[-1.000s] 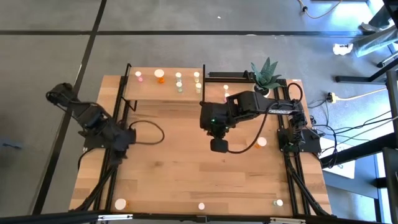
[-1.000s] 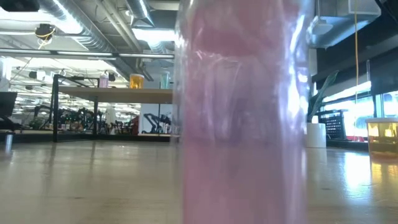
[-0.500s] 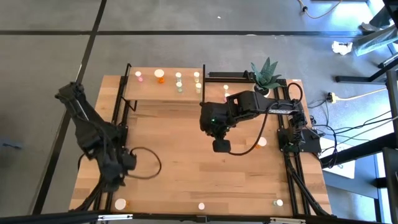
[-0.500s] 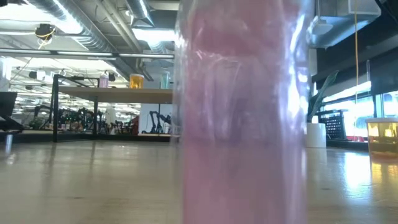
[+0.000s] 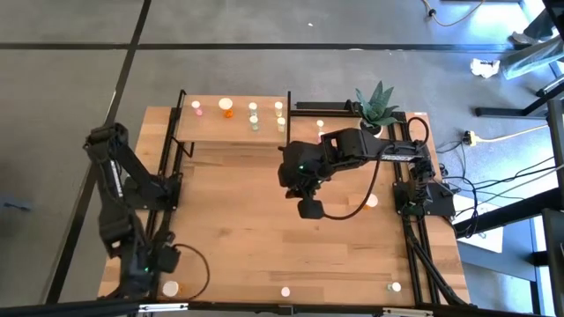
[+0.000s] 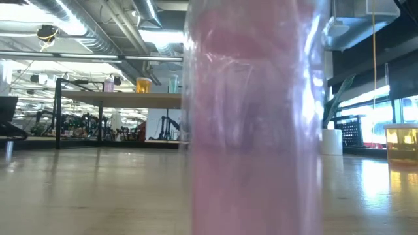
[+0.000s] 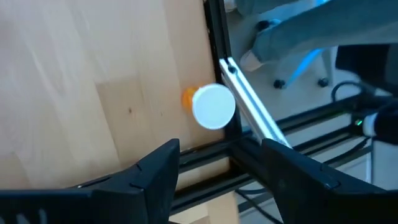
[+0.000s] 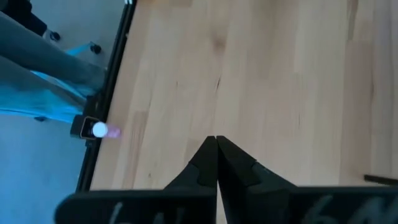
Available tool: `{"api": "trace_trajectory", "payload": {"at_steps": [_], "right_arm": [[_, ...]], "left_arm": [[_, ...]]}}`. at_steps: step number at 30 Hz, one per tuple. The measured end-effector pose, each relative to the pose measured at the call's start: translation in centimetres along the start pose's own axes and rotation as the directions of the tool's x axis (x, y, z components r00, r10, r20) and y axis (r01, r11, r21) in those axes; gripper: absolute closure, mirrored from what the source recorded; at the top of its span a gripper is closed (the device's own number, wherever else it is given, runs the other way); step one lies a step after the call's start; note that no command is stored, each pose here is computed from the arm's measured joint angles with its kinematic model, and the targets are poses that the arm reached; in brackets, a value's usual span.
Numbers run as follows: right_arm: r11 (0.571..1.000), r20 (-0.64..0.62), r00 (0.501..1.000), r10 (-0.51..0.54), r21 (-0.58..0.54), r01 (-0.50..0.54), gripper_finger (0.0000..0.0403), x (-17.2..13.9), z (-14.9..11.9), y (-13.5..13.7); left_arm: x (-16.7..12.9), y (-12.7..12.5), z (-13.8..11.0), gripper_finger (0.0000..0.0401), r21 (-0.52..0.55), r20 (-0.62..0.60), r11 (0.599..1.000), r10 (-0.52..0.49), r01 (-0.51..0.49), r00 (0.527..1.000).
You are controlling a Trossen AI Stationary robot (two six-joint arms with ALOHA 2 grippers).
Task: Pick and place medicine bottles onto shelf by color
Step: Put the bottom orange pill bottle on the shelf aligned with the other orange pill bottle
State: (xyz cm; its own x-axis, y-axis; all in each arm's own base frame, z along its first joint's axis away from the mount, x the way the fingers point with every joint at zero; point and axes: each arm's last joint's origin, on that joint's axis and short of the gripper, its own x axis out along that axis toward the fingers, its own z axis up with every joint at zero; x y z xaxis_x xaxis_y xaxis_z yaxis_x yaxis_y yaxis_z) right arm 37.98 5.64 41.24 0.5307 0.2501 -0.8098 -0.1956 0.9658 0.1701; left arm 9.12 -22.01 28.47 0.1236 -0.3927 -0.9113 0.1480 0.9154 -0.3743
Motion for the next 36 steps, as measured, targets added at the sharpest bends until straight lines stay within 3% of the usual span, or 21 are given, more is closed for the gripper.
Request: {"api": "trace_trajectory", "payload": {"at_steps": [6,21,36], "right_arm": [[1.000,0.048,0.999,0.002,-0.008,-0.002,0.0399,0.0,0.5,0.0],[1.000,0.123,0.992,0.006,-0.022,-0.004,0.0399,-0.1,1.2,0.1],[1.000,0.129,0.992,0.006,-0.023,-0.004,0.0399,-0.1,1.3,0.1]], "left_arm": [[0.7,-0.7,-1.0,0.0183,0.013,0.034,0.999,0.046,-0.046,0.998],[0.9,-0.6,-0.6,0.0183,-0.019,0.175,0.992,0.125,-0.123,0.977],[0.9,-0.4,-0.7,0.0183,-0.121,0.183,0.984,0.155,-0.134,0.971]]}}
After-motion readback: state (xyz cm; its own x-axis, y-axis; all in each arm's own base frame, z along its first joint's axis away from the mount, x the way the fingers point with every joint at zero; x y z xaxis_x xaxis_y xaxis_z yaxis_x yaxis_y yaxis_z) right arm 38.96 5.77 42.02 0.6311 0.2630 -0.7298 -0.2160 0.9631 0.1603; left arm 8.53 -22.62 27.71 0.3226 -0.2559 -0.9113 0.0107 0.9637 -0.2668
